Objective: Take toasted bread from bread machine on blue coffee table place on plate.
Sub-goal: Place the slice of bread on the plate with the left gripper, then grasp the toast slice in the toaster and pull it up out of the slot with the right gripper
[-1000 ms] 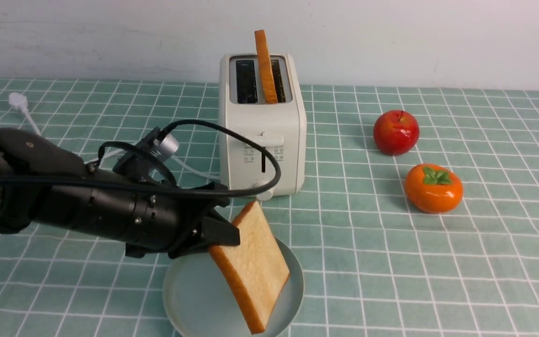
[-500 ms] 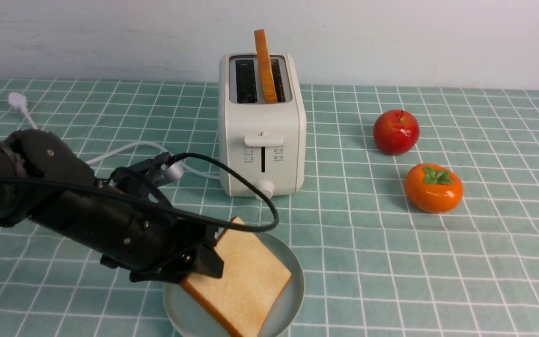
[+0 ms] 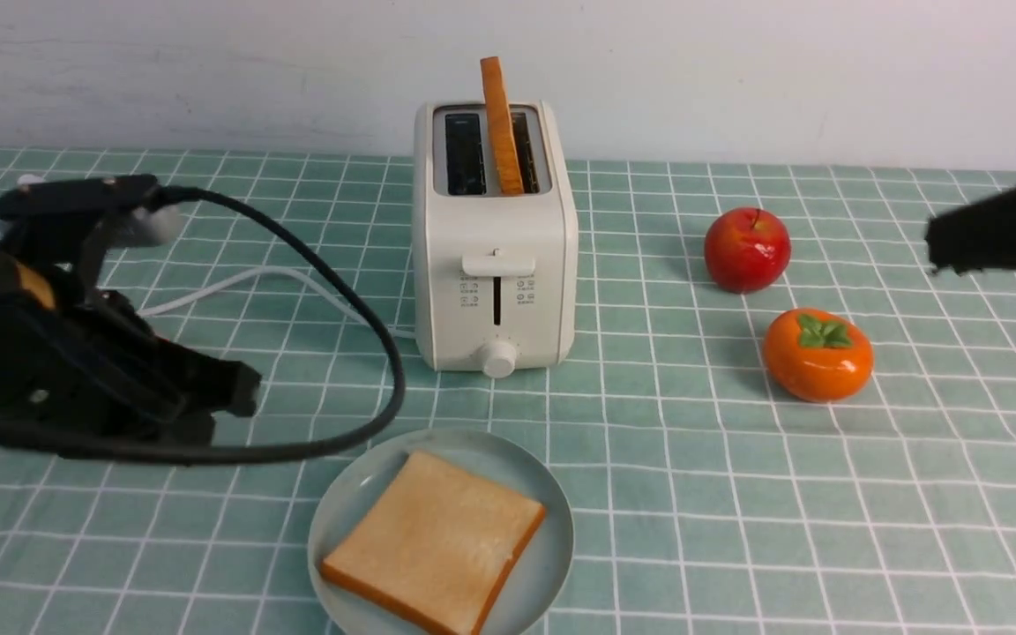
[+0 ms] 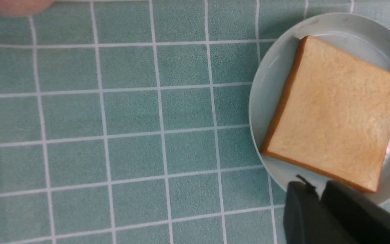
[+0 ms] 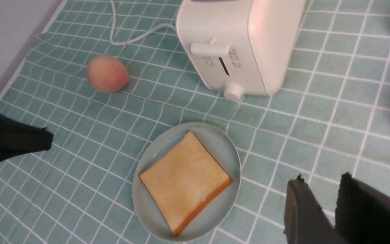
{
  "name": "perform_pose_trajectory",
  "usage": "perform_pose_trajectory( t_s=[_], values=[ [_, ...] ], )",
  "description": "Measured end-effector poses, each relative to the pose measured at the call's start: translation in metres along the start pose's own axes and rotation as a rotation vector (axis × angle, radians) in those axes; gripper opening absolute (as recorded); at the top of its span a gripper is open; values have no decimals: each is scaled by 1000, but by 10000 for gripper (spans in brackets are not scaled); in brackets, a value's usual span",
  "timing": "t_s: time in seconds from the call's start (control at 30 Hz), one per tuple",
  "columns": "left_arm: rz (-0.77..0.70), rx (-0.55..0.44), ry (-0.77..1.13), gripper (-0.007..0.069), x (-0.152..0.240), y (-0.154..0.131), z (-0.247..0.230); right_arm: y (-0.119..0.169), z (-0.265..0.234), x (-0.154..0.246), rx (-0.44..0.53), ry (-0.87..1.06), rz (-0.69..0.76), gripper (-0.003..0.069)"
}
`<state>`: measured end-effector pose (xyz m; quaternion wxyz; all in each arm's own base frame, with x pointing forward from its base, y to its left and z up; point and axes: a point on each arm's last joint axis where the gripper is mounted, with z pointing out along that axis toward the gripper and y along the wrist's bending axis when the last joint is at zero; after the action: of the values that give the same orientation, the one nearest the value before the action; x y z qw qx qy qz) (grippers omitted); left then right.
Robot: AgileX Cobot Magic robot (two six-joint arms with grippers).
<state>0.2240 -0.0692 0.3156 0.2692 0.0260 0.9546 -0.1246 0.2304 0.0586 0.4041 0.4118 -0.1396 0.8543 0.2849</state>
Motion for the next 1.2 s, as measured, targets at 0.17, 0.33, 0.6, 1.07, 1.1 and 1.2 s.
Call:
perform_pose_trajectory(
  t_s=[0.17, 0.33, 0.6, 1.07, 1.1, 1.2],
  values=[
    [85, 89, -172, -14, 29, -4, -53, 1, 60, -40, -66, 59, -104, 184],
    [86, 134, -250, -14, 66, -1, -77, 8, 128, -72, -59, 37, -178, 256],
    [124, 175, -325, -14, 120, 8, -92, -1, 222, -91, -3, -79, -223, 478],
    [168, 113, -361, -14, 139, 16, -104, -20, 309, -72, 43, -138, -210, 449],
    [168, 113, -360, -14, 139, 16, -104, -20, 309, -71, 41, -134, -210, 410],
    [147, 117, -359, -14, 139, 16, -104, -18, 307, -73, 35, -124, -222, 150]
  ],
)
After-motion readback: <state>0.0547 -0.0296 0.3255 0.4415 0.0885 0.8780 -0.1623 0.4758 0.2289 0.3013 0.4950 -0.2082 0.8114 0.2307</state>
